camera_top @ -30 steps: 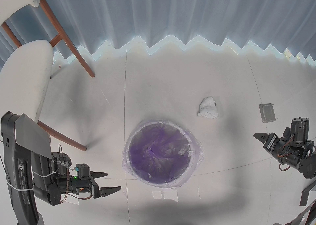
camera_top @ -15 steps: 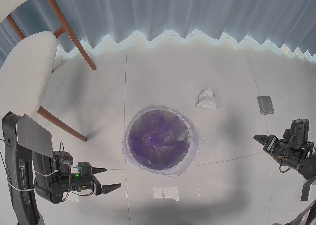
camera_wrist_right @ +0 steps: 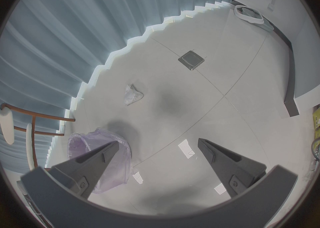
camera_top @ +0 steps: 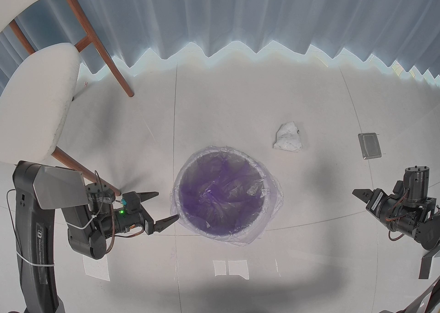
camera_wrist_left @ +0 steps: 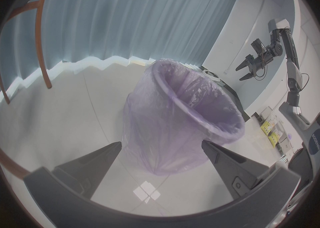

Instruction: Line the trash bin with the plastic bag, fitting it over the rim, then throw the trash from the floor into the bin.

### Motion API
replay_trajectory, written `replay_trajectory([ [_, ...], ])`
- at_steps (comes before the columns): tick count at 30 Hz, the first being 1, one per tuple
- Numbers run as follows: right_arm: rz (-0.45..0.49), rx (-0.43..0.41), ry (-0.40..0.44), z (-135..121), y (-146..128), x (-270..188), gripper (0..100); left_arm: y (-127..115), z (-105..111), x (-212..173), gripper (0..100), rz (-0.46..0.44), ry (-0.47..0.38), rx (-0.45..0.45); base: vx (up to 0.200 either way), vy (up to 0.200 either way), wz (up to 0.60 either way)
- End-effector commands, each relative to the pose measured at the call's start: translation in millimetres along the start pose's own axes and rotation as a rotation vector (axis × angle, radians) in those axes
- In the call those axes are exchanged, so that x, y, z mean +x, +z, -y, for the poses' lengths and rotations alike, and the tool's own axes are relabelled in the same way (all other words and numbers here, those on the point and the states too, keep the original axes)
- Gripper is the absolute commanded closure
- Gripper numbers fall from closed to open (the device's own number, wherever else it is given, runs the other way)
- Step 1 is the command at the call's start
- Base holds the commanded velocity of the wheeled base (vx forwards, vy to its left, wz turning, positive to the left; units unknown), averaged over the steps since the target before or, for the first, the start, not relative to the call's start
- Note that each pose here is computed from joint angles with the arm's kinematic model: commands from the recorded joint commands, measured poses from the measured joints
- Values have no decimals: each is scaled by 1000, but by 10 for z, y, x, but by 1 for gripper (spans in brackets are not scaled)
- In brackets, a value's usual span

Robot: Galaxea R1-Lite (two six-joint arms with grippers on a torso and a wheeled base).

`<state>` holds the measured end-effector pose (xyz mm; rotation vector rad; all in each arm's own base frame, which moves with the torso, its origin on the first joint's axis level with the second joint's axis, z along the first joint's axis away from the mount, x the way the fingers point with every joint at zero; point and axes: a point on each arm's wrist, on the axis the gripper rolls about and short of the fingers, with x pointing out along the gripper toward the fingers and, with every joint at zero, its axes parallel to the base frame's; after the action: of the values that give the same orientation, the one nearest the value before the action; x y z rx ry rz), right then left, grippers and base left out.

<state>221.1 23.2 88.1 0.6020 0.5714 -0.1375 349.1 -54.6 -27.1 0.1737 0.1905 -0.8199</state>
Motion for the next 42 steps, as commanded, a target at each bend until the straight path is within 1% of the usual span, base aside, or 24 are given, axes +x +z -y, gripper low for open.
replay_trajectory([
  [1, -5, -1, -4, 4, -8, 15, 0, -114, -50, 215, 0, 16, -17, 18, 0, 0, 0],
  [4, -5, -1, -4, 3, -7, 19, 0, -160, -87, 298, 0, 25, -19, 27, 0, 0, 0],
  [9, -8, 0, -6, 7, -12, 21, 0, -200, -88, 334, 0, 27, -27, 28, 0, 0, 0],
  [10, -9, 0, -7, 9, -15, 20, 0, -200, -88, 334, 100, 27, -27, 28, 0, 0, 0],
  [16, -17, 0, -14, 28, -38, 12, 0, -213, -100, 325, 100, 27, -24, 27, 0, 0, 0],
  [29, -27, -1, -23, 53, -68, 1, 0, -362, -86, 387, 100, 9, -32, 8, 0, 0, 0],
  [32, -27, -1, -23, 54, -69, -3, 0, -404, -38, 427, 100, 1, -44, 0, 0, 0, 0],
  [38, -19, 0, -41, 64, -75, -3, 0, -395, 41, 467, 100, 5, -61, 5, 0, 0, 0],
  [42, -18, 0, -42, 64, -75, -3, 0, -361, 10, 437, 100, 12, -50, 10, 0, 0, 0],
])
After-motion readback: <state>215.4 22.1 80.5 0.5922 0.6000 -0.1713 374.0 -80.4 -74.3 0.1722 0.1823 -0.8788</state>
